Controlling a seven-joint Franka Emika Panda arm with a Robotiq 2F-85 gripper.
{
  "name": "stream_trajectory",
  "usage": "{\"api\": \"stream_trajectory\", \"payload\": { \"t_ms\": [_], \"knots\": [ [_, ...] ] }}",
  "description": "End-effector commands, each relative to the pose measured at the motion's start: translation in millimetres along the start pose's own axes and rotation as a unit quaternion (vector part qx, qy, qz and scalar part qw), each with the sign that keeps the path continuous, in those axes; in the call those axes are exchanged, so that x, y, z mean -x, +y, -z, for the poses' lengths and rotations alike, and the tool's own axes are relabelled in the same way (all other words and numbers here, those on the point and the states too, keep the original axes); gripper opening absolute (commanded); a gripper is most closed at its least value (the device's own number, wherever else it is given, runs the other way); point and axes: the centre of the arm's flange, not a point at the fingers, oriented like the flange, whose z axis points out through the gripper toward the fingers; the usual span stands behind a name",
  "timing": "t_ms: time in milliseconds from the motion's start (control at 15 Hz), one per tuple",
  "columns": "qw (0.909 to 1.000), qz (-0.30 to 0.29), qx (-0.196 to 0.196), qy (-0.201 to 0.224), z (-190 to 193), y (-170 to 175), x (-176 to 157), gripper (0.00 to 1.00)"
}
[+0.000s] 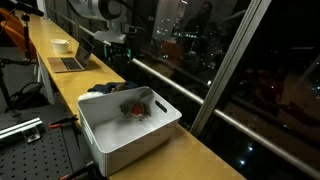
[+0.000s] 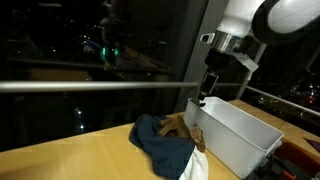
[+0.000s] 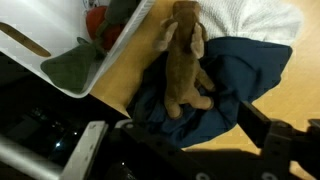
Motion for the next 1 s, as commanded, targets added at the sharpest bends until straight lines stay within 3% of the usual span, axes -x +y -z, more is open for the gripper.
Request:
{"api": "stream_trajectory", "payload": {
  "t_ms": [0, 533, 933],
  "knots": [
    [0.9996, -0.026, -0.008, 0.000, -5, 40, 32, 1.00],
    [0.9969, -0.078, -0.001, -0.012, -58, 130, 68, 1.00],
    [0.9936, -0.108, -0.031, 0.015, -104, 175, 84, 1.00]
  ]
}}
